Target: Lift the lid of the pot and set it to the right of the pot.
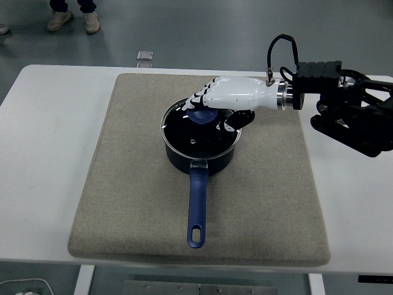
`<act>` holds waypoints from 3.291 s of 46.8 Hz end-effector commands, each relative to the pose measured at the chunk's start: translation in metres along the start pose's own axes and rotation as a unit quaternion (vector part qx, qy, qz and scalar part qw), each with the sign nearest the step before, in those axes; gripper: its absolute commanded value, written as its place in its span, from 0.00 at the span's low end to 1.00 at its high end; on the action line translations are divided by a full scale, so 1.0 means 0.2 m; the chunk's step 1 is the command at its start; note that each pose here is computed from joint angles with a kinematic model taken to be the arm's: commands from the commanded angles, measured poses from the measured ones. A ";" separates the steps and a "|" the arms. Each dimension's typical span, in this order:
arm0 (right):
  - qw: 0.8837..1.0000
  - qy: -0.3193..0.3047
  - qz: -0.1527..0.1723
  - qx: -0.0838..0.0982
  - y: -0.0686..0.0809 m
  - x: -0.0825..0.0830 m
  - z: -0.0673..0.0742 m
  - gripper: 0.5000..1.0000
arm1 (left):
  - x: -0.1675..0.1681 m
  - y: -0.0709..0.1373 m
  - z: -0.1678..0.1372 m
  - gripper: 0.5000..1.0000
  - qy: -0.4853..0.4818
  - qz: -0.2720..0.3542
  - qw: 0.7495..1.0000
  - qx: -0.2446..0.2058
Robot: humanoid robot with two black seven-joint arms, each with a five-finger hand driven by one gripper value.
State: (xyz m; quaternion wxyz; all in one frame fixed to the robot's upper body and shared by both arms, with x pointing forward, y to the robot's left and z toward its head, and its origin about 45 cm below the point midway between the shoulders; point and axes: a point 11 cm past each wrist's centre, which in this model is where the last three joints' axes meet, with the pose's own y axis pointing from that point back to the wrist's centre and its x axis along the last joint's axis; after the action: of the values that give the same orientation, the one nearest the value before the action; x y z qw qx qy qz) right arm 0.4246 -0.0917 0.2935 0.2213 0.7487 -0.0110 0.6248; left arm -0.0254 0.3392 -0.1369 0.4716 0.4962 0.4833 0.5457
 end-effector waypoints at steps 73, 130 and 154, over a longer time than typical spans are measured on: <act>1.000 -0.002 -0.001 0.000 0.00 0.14 0.00 0.00 | 0.00 0.00 0.00 1.00 0.001 0.000 1.000 0.000; 0.983 -0.011 0.015 -0.181 0.37 0.27 0.50 0.00 | 0.00 0.00 0.00 1.00 0.000 0.000 1.000 0.000; 0.975 -0.013 -0.032 -0.219 0.51 0.13 0.58 0.00 | 0.00 0.00 0.00 1.00 0.000 0.000 1.000 0.000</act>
State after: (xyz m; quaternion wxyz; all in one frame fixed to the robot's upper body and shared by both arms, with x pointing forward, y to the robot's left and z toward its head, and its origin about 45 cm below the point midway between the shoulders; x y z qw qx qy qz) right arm 0.5094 -0.2110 0.3392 0.3916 0.6908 -0.1295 0.5939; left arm -0.0256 0.3392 -0.1369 0.4716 0.4961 0.4835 0.5456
